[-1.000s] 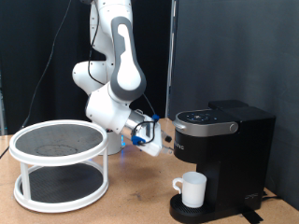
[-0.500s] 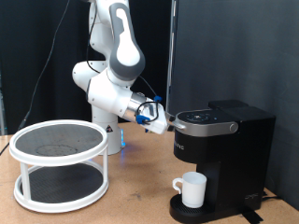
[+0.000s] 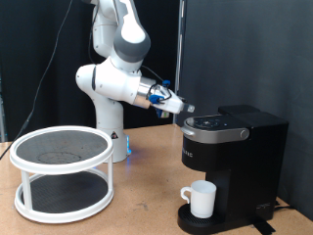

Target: Make a cup of coffee with the keurig machine

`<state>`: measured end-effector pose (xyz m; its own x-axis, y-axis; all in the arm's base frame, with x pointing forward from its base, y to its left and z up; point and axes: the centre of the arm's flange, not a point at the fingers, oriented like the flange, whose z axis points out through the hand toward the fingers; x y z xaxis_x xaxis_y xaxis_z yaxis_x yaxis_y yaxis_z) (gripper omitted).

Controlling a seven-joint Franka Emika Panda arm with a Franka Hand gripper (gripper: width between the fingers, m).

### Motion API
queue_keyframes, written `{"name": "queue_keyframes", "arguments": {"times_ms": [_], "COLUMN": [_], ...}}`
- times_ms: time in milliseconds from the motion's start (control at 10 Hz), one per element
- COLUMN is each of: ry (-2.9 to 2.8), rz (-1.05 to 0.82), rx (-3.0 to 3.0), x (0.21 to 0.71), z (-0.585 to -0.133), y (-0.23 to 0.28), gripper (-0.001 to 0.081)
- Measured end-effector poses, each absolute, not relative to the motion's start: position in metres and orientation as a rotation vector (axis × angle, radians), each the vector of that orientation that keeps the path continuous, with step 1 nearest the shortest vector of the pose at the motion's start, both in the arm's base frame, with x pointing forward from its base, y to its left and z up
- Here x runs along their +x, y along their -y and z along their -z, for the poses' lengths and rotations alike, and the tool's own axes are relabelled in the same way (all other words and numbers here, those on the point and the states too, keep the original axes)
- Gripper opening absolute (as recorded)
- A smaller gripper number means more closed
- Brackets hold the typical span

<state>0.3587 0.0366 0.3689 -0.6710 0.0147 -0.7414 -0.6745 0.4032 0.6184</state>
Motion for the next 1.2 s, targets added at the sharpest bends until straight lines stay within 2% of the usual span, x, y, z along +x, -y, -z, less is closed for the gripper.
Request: {"name": "queue_keyframes", "arguments": {"times_ms": [400, 800, 1200], "ry": [-1.996, -1.953, -2.148], "rz": [-1.226, -1.193, -0.798], "rx": [-0.604, -0.576, -0.707], "x": [0.347, 0.350, 0.376], "z": [-0.422, -0.449, -0.500], "y": [-0.040, -0.039, -0.052], "gripper": [0.0734, 0.0734, 0.0734]}}
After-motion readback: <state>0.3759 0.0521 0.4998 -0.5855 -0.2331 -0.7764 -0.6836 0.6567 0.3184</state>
